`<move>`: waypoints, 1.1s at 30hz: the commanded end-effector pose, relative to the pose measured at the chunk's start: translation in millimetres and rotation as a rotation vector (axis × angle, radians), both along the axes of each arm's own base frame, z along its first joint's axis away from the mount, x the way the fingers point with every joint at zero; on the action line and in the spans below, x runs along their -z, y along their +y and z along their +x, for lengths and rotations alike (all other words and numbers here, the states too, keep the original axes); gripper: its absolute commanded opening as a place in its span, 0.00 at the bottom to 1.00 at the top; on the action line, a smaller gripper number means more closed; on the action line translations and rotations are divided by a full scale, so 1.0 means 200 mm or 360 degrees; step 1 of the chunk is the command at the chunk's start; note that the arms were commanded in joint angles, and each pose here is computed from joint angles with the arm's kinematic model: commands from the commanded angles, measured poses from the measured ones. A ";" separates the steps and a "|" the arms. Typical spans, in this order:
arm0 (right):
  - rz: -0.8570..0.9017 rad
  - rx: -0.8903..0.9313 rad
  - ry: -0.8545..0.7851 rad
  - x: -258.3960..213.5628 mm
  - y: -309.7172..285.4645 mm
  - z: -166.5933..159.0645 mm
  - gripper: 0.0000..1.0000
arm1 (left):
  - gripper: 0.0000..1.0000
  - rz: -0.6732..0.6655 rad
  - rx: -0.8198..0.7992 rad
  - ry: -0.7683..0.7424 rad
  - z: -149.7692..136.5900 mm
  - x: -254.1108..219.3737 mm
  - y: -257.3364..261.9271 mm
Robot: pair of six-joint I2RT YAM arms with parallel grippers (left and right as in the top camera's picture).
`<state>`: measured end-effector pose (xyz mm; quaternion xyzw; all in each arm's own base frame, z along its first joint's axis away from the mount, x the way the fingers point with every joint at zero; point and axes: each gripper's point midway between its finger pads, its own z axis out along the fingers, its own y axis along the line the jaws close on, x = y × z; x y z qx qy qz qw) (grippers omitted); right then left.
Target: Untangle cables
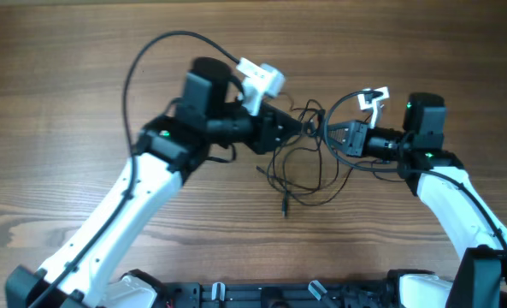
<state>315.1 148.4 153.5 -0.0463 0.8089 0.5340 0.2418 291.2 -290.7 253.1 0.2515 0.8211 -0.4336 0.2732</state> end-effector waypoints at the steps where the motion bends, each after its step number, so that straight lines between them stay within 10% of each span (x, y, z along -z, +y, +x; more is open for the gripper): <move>1: 0.0064 -0.0097 0.0008 -0.03 0.06 -0.04 0.04 | 0.38 0.0177 -0.0304 0.0128 0.09 0.17 -0.04; 19: 0.0095 -0.0182 -0.0073 -0.06 0.08 -0.07 0.04 | 0.45 0.0194 -0.1051 0.0615 0.21 0.32 0.16; 33: 0.0096 -0.0182 -0.0071 -0.06 0.08 -0.08 0.04 | 0.45 0.0168 -0.0987 0.0577 0.22 0.28 0.18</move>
